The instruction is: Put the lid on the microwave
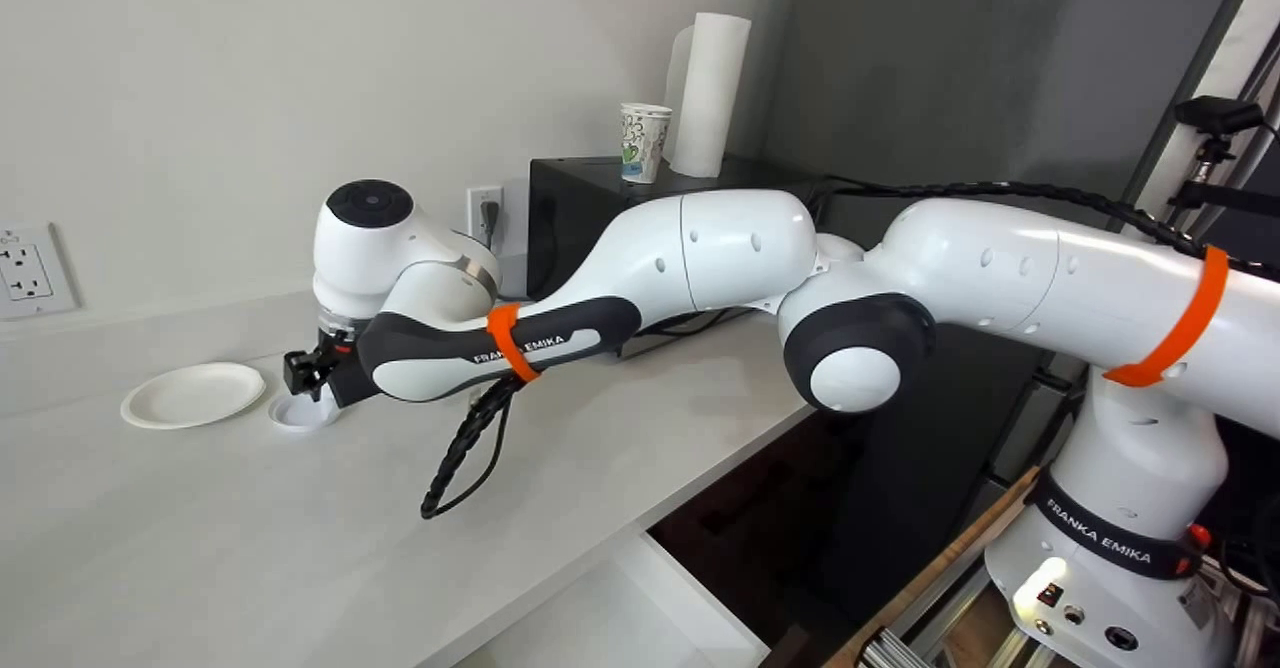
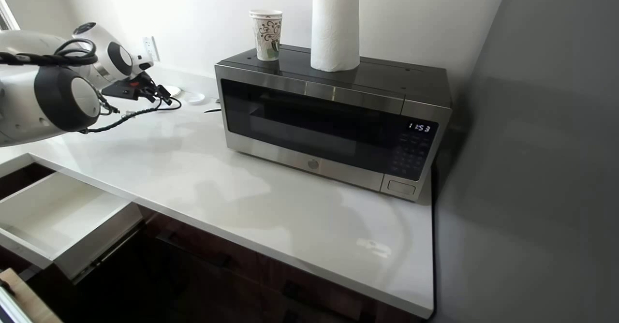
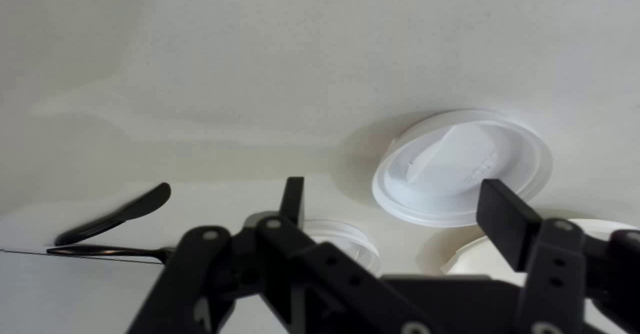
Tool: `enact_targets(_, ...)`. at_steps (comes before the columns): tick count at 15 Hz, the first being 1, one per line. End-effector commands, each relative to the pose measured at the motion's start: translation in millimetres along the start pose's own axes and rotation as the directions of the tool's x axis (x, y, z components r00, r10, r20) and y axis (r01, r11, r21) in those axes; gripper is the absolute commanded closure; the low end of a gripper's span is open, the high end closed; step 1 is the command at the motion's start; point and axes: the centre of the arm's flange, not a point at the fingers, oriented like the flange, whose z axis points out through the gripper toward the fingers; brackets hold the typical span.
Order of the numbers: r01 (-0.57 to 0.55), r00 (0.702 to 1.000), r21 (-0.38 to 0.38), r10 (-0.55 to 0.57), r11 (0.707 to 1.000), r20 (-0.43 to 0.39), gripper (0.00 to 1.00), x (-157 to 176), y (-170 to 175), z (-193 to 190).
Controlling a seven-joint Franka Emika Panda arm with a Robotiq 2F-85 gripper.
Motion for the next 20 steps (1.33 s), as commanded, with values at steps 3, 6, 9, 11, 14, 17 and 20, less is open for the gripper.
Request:
enact_targets(3,-0.006,0.998,-0.011,0.006,1.000,-0.068,0.00,5.9,-5.6,10.9)
enact_targets(6,0.017,0.991,0.006,-0.016,1.000,-0.131,0.00,13.4,-10.4,16.0)
enact_targets(9,0.058,0.989,-0.001,-0.058,0.998,-0.134,0.00,13.9,-14.4,26.4)
enact_targets(11,0.094,0.989,-0.027,-0.097,0.995,-0.116,0.00,9.5,-16.7,33.2)
enact_targets(14,0.116,0.987,-0.039,-0.119,0.992,-0.108,0.00,3.1,-18.5,41.4)
enact_targets(17,0.115,0.989,-0.049,-0.119,0.992,-0.091,0.25,-0.5,-16.6,46.5)
enact_targets(20,0.110,0.990,-0.052,-0.114,0.993,-0.081,0.42,-1.5,-14.2,48.1)
